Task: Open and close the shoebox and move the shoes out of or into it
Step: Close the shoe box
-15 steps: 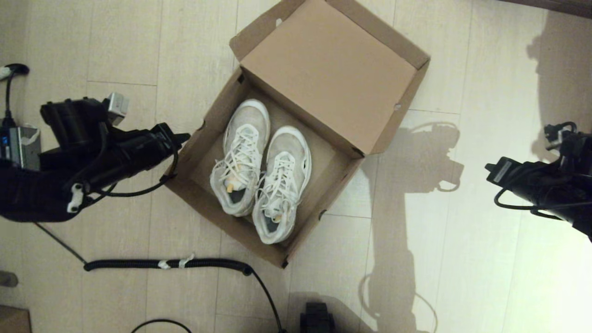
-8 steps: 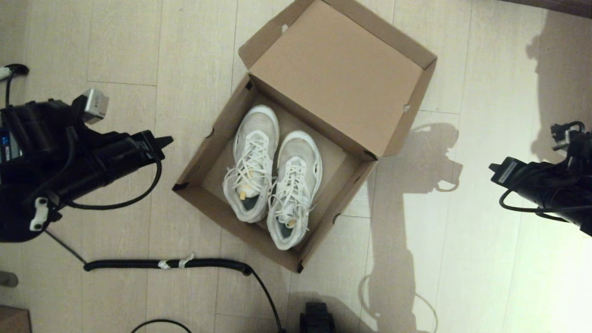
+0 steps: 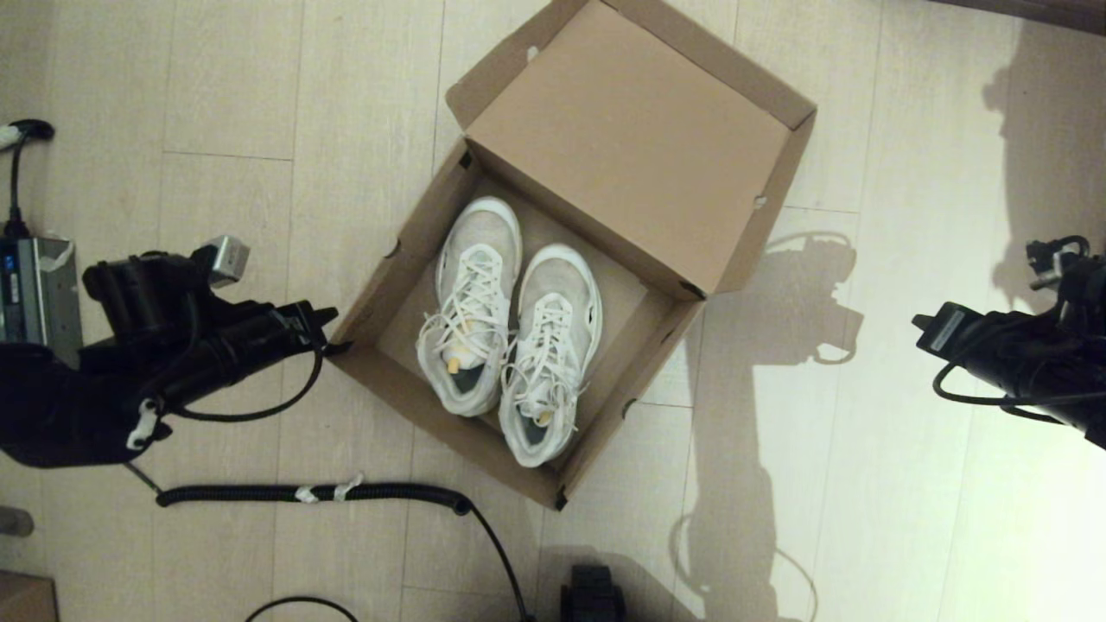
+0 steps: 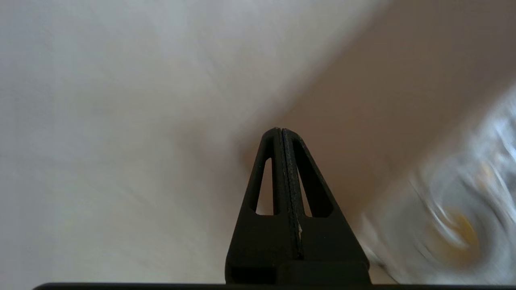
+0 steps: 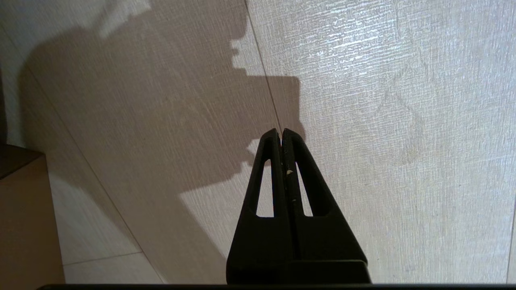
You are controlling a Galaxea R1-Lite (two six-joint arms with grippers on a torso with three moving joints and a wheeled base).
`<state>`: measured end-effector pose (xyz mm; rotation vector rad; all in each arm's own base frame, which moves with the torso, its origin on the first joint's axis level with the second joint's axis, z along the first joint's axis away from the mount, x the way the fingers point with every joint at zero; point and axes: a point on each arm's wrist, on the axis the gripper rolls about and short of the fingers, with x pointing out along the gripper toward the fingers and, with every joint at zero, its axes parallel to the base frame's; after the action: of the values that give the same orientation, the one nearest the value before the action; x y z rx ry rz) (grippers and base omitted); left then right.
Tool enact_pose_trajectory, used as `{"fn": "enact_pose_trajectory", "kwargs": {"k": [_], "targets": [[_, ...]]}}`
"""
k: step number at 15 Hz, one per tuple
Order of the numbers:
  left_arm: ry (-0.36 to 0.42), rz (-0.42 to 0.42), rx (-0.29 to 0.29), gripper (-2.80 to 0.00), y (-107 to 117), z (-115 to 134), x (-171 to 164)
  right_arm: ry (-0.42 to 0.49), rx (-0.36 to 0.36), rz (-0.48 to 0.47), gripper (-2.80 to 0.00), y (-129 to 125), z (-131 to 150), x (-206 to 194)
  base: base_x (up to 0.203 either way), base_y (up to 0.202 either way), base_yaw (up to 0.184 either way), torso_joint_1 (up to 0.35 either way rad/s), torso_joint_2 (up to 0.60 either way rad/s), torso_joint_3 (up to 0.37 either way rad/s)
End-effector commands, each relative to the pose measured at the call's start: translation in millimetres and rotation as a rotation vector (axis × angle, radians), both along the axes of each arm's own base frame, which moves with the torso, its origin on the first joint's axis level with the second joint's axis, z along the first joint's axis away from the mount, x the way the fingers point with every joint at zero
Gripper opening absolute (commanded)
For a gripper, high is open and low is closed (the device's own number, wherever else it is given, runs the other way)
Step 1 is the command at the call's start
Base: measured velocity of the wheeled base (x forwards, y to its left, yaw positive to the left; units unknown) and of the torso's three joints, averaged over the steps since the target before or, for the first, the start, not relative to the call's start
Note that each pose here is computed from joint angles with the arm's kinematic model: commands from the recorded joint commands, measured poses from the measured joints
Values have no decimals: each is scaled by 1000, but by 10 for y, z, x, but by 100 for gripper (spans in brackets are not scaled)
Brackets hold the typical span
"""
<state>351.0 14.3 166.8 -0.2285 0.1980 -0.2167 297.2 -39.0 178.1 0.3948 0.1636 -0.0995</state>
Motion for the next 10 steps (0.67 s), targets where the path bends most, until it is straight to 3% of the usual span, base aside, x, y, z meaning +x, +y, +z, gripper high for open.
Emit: {"fn": "enact_pose_trajectory", "kwargs": {"k": [1,3,5,8,10], "targets": [[48,-35,-64,-280,-156,-71,-100,6,4,0,-280,3,-25,-6,0,0,0,0,0,0],[41,-81,-163,-280,-354,88,-294,11,5,2,-280,5,-36,-20,0,0,0,0,0,0],[41,-166,-217,-280,-623,217,-533,6,4,0,-280,4,-24,-19,0,0,0,0,0,0],[116,-268,-225,-280,-992,86,-848,7,5,0,-280,5,-26,-26,0,0,0,0,0,0],[94,-202,-196,-280,-884,86,-835,5,5,-1,-280,1,-18,-31,0,0,0,0,0,0]]}}
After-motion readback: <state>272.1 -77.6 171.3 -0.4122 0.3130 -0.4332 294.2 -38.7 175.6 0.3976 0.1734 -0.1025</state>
